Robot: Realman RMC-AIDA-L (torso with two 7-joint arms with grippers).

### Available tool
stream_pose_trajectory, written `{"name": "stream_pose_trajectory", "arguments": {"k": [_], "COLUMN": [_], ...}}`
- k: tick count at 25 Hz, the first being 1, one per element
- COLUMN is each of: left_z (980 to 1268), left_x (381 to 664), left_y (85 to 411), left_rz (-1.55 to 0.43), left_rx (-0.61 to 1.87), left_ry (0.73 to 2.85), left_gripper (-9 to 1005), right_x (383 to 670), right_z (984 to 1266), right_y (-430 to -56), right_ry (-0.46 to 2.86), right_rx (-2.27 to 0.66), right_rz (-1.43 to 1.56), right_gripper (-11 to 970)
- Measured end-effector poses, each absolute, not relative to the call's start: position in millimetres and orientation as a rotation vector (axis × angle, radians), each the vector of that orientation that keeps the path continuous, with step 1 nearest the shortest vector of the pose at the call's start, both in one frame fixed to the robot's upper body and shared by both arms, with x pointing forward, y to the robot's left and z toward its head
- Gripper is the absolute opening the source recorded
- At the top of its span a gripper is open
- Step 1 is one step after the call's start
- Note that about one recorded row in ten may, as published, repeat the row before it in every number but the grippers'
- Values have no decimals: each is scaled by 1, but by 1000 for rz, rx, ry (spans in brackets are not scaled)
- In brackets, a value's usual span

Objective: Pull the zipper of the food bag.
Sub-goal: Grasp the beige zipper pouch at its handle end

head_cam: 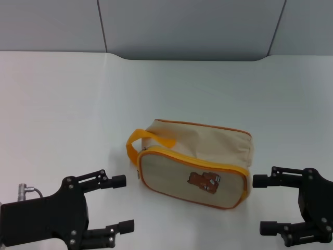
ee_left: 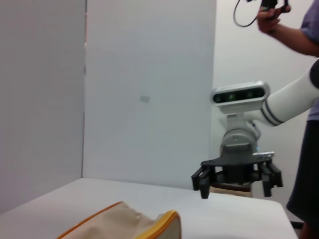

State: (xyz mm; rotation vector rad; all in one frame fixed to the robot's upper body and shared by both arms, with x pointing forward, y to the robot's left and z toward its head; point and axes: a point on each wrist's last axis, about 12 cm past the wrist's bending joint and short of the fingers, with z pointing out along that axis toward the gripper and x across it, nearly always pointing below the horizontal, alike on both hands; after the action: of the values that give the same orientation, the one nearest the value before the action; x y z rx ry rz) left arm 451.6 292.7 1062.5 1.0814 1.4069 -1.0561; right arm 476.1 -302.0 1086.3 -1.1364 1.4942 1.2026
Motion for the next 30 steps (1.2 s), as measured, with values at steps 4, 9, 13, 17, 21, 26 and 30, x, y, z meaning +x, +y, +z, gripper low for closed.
{"name": "stream_pose_trajectory", "arguments": {"k": [4, 9, 13, 17, 21, 26, 30], "left_z": [1060, 1056, 1042, 1021, 1007, 1000, 998], "left_x": [453, 455, 460, 462, 470, 477, 480], "left_y": [291, 289, 290, 274, 255, 241, 234], "left_rz": [-1043, -1006, -891, -767, -689, -666, -668], "left_rx": [1076, 1070, 990, 905, 868, 828, 841], "left_ry": [1420, 1438, 1500, 1494, 1531, 1569, 1583], "left_gripper": [783, 782, 781, 780, 779, 778, 777], "right_x": [476, 476, 477, 477, 478, 479, 478], "right_z": [1085, 1085, 1085, 1085, 1086, 1086, 1085], "right_y": [-301, -300, -299, -297, -296, -295, -293], "right_ry": [1496, 1494, 1490, 1486, 1483, 1480, 1477], "right_rx": [-1133, -1127, -1126, -1128, -1131, -1131, -1130], "right_rz": [1201, 1199, 1200, 1201, 1201, 1203, 1207], "right_gripper": [834, 834, 834, 834, 834, 835, 835]}}
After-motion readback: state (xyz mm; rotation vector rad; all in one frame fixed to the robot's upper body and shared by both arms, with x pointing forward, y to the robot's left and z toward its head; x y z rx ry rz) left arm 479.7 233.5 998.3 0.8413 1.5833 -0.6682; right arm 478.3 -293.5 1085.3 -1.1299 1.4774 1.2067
